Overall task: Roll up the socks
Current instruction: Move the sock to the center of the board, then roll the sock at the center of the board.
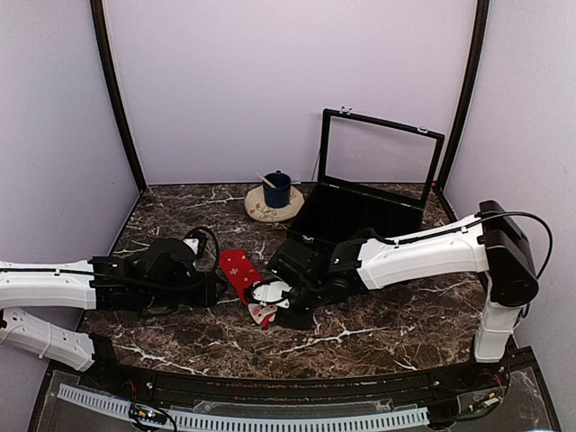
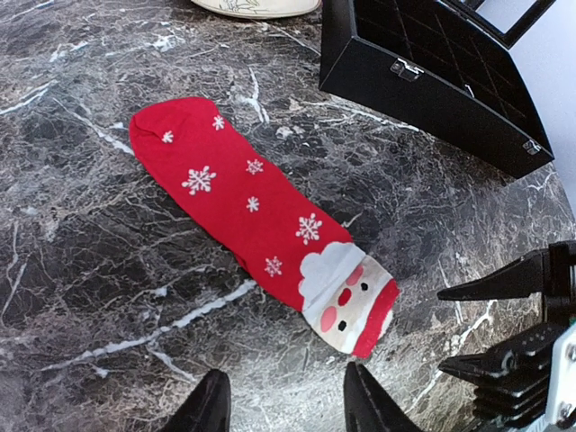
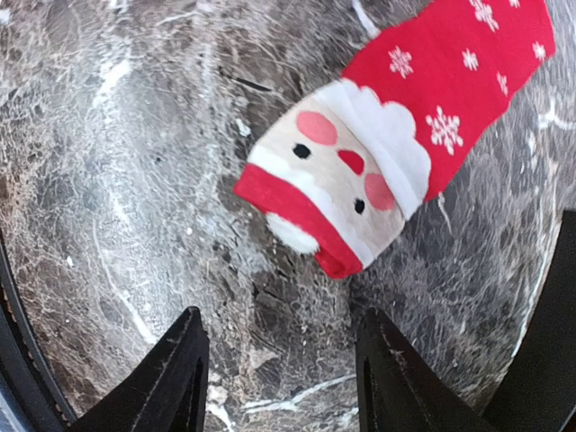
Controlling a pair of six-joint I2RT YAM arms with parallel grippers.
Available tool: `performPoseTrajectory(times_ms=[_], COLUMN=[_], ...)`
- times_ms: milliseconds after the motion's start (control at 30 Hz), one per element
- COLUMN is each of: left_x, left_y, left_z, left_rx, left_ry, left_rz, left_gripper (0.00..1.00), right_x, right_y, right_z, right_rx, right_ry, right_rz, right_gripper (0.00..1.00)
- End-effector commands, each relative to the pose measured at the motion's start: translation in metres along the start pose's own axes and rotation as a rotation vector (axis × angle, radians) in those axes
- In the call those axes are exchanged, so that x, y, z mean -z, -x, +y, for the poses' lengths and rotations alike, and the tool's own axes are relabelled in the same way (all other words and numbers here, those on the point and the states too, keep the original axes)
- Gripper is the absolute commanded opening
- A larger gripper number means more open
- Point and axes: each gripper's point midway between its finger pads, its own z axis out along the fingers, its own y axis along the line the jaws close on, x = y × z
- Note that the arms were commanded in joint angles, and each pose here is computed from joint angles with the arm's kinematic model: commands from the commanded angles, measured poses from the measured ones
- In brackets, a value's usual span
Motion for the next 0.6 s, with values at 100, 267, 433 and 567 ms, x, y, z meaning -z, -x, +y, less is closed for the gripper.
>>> performPoseTrajectory(times_ms=[100,267,433,567], left_x=[0.016,0.024,0.027,0.027], left_y=[-0.004,-0.004,0.0,0.003], left_z=[0.032,0.04,0.042,0.041], left_rx=[-0.017,0.003,0.002,-0.004], left_ry=[0.077,0.08,0.086,0.083], left_rz=[-0.041,-0.071,-0.091,-0.101], left_gripper=[0.46,0.47,0.47,0.47], right_x=[-0.02,-0.033,-0.042,-0.048], right_y=[0.008,0.007,0.016,0.018], right_z=[-0.005,-0.01,-0.013,-0.014], right_rx=[0.162,0.212,0.225,0.236], right_ry=[-0.081,-0.112,-0.119,-0.12], right_rz=[0.003,0.03,0.024,0.031], right_gripper=[0.55,0.62,0.63,0.62])
